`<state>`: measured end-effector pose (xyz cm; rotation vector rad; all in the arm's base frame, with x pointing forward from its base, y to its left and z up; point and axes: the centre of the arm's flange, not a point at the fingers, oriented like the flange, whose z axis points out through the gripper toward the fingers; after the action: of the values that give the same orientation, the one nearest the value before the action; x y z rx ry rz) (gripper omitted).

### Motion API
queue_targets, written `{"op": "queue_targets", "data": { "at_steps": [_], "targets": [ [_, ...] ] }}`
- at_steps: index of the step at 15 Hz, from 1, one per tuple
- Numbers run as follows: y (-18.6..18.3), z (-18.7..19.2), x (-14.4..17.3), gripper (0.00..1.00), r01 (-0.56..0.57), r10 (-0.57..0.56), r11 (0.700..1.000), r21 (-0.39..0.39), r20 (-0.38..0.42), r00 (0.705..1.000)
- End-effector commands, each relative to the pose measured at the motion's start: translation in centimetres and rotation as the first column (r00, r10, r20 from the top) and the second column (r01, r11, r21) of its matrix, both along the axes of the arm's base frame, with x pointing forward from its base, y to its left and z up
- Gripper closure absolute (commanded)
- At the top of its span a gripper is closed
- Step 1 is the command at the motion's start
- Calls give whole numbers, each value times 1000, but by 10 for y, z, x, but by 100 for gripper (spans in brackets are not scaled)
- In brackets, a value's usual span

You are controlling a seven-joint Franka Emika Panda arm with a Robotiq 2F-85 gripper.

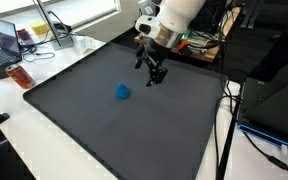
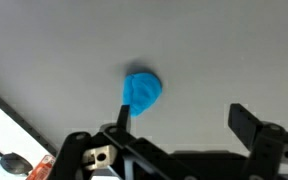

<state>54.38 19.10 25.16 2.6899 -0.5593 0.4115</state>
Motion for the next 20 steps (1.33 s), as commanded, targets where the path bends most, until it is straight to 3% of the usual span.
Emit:
{"op": "queue_targets", "data": {
  "at_steps": [1,12,20],
  "targets": [
    [27,2,36,0,66,-67,996,-54,-22,997],
    [41,14,125,0,228,-248,966,-122,-184,951],
    [22,11,173,0,260,-269,963,-76,-365,891]
  ]
}}
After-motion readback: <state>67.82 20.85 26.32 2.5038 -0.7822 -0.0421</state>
